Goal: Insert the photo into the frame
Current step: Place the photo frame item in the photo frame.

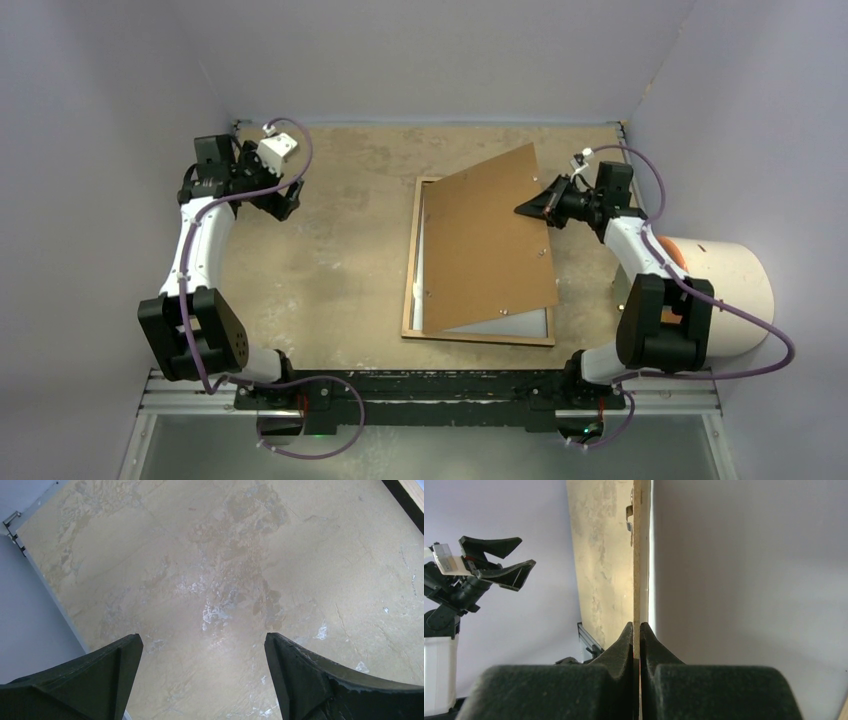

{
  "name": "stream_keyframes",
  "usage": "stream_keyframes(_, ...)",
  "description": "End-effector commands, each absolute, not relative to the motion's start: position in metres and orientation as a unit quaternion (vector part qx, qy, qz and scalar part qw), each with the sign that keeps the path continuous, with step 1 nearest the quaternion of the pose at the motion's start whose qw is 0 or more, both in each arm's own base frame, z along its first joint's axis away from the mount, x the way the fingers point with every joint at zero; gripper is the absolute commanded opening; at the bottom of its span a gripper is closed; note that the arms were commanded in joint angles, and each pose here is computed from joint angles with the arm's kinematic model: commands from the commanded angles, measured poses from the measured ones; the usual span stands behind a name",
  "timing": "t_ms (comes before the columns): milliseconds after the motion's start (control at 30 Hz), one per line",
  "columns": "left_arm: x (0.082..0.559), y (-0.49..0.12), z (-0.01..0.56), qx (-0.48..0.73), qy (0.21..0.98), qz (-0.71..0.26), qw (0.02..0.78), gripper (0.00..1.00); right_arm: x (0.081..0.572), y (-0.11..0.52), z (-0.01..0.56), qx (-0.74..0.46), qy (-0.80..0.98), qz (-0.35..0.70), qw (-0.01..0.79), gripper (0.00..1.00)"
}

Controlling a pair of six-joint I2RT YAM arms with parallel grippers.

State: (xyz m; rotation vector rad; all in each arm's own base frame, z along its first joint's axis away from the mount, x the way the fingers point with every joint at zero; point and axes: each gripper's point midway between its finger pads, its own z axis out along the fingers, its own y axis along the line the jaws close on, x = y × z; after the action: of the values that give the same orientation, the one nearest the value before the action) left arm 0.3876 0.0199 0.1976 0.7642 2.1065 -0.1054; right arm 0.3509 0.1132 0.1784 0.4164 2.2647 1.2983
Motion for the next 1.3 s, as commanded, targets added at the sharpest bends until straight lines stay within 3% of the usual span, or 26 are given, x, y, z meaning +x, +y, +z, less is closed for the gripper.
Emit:
stream_keyframes(0,0.387,0.027,0.203,0.305,0.847,-0.021,0.435,1.00,0.356,0.116,0.190,0.152,0.812,0.501,0.260,0.00)
stream_keyframes(1267,0.382,0.032,0.183,0.289,0.863,-0.019,0.414,1.00,0.366,0.112,0.166,0.183,0.800,0.499,0.276,0.00)
